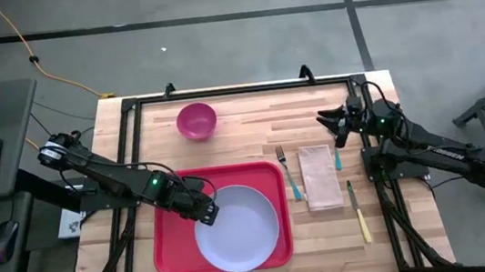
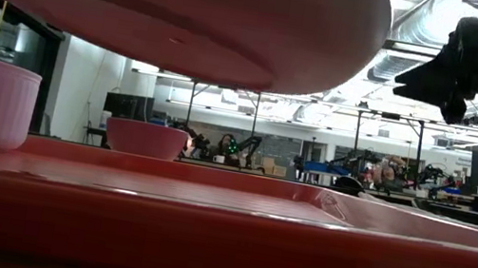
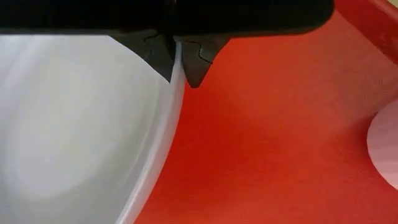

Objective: Set up tray
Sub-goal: Put the white plate to the bottom of the purple mug on the red tray

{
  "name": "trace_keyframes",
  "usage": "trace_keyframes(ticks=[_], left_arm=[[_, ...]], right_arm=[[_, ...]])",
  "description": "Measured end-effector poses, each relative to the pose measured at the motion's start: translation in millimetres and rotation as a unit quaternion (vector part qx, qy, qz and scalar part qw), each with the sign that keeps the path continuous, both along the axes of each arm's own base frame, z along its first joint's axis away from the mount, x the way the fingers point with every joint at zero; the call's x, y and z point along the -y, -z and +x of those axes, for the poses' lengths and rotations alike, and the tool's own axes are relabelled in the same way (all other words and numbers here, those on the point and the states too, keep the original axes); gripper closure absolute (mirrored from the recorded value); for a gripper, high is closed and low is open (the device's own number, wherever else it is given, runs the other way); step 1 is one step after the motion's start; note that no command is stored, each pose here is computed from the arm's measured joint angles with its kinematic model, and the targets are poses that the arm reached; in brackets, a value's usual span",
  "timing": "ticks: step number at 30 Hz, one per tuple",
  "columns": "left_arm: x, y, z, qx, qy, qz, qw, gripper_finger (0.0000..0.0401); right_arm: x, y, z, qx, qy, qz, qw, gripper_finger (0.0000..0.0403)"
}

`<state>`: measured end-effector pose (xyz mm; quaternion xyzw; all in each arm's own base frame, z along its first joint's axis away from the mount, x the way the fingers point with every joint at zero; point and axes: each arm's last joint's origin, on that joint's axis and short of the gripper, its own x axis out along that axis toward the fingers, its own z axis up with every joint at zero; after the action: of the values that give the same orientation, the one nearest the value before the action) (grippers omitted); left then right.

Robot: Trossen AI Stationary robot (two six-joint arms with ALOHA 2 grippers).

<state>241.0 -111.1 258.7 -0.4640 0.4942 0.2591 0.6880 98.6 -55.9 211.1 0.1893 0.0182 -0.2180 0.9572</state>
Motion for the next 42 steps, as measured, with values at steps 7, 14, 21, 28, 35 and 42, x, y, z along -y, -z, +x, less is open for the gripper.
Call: trace_keyframes(ticks=[7,14,21,28,35,42], left_arm=[[-2,2,-4,-0.025,-0.014,0.005,1.000,0.0387],[-3,2,-4,-0.023,-0.044,0.004,0.999,0.0387],[-1,13,-1,-0.057,-0.058,0.016,0.996,0.0387],[1,23,4,-0.080,-0.061,0.023,0.995,0.0387],[1,28,3,-0.101,-0.061,0.033,0.992,0.0387],[1,33,4,-0.118,-0.060,0.040,0.990,0.0387]], right_arm=[[-2,4,-4,0.013,0.000,-0.001,1.000,0.0291],[-2,4,-4,0.014,0.000,0.001,1.000,0.0291],[-2,5,-3,0.012,0.001,0.002,1.000,0.0291],[-2,5,-3,0.011,0.002,0.002,1.000,0.0291],[-2,6,-4,0.008,0.005,0.003,1.000,0.0291],[-2,9,-4,-0.011,0.003,0.000,1.000,0.0291]])
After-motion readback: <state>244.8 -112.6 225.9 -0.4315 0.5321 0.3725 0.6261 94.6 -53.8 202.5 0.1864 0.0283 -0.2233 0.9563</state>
